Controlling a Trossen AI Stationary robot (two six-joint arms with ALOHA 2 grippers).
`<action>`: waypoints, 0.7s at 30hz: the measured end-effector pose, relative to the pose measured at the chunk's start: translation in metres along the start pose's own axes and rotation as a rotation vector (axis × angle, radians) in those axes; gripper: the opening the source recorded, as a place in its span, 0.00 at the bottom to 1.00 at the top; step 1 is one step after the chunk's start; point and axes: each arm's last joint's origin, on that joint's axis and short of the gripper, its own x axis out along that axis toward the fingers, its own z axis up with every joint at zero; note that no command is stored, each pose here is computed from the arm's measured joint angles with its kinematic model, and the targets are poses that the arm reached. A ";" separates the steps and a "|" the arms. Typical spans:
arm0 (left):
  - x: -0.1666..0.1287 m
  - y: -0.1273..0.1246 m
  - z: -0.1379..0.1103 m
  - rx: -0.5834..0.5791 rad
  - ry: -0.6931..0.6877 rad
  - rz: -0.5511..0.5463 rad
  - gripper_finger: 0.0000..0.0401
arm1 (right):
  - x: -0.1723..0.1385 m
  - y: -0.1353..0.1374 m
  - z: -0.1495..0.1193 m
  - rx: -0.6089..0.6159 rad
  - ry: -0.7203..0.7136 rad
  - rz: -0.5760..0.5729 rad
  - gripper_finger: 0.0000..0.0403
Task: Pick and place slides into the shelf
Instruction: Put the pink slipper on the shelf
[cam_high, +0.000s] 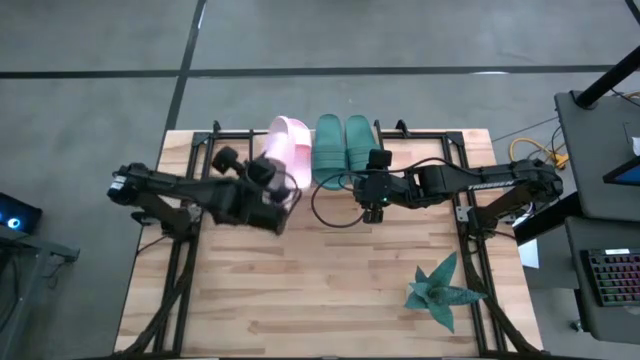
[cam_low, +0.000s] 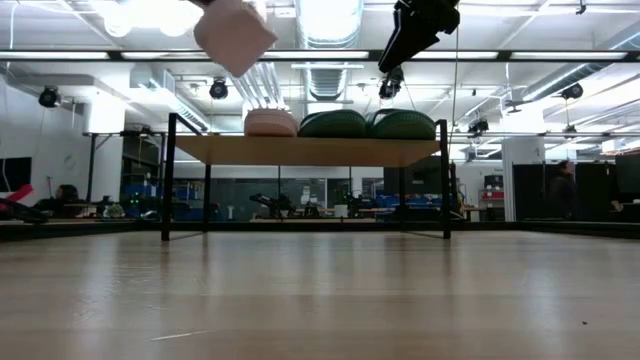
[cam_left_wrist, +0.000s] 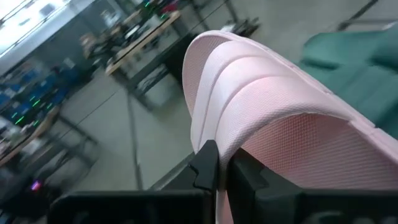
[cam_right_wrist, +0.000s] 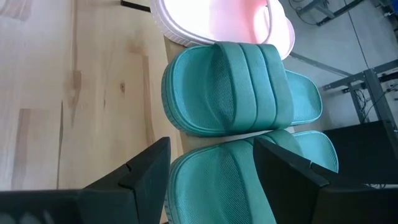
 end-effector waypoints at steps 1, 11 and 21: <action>0.006 0.002 0.001 -0.001 0.017 0.016 0.00 | 0.000 0.000 0.000 0.000 0.000 0.000 0.54; 0.059 0.010 -0.006 0.065 0.219 0.112 0.00 | 0.000 0.000 0.000 -0.001 0.001 0.000 0.54; 0.089 0.017 -0.011 0.102 0.277 0.185 0.00 | 0.000 0.000 0.000 -0.001 0.002 0.000 0.54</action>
